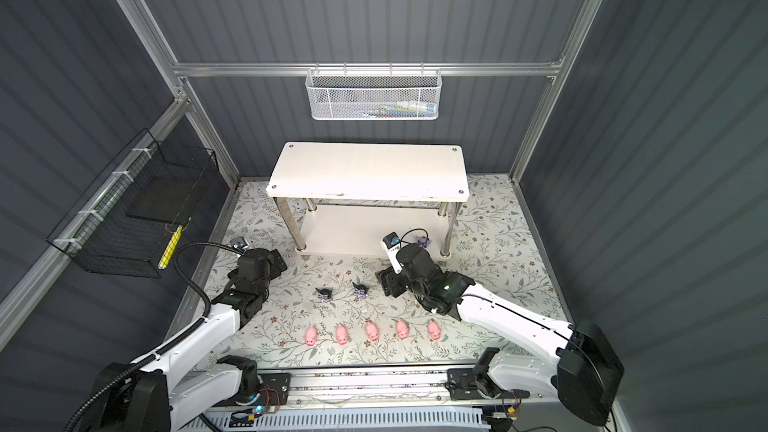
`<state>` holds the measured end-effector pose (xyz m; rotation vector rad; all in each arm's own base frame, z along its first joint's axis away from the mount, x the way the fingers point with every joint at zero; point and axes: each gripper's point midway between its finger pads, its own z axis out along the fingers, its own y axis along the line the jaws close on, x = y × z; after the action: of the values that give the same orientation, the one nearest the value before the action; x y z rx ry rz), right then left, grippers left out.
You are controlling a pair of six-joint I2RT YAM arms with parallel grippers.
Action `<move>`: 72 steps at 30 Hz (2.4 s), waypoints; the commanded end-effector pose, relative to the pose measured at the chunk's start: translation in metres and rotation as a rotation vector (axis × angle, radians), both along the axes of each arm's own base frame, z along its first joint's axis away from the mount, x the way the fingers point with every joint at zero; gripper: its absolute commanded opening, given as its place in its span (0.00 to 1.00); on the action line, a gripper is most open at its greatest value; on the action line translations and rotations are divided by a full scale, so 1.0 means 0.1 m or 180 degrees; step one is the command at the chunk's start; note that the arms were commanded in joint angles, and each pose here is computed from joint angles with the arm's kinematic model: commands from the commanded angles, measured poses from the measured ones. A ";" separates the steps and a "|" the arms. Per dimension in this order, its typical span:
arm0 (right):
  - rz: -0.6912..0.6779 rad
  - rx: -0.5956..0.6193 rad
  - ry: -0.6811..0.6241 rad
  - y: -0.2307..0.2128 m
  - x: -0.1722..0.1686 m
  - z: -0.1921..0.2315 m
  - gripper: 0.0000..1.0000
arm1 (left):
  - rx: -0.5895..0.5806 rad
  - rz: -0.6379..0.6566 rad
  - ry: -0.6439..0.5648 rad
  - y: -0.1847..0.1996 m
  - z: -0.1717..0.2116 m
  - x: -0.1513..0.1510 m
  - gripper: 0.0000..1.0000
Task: Place and organize the plastic toys onto the shelf
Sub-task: 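Lower the right gripper onto the next black-and-purple toy, then close the right gripper on the toy and lift it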
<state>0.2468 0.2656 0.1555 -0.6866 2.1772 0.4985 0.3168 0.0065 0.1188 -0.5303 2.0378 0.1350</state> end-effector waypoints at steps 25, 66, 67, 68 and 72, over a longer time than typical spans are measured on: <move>0.0581 -0.0336 0.0689 0.70 -0.22 -0.75 0.78 | -0.0073 0.0007 -0.0106 0.01 0.03 -0.04 0.98; 0.0427 -0.0689 0.0741 0.71 -0.01 -1.00 0.38 | -0.0041 0.0021 -0.0101 0.01 0.04 0.00 0.98; 0.0431 -0.0688 0.0738 0.70 -0.02 -1.00 0.38 | -0.0042 0.0021 -0.0103 0.01 0.04 -0.01 0.98; 0.0445 -0.0684 0.0733 0.70 -0.02 -0.99 0.37 | -0.0042 0.0021 -0.0102 0.01 0.03 -0.01 0.98; 0.0462 -0.0672 0.0684 0.69 -0.02 -0.95 0.35 | -0.0041 0.0025 -0.0103 0.01 0.03 -0.01 0.98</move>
<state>0.2456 0.3381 0.0509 -0.9388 2.4385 0.4331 0.3159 0.0056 0.1199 -0.5323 2.0211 0.1152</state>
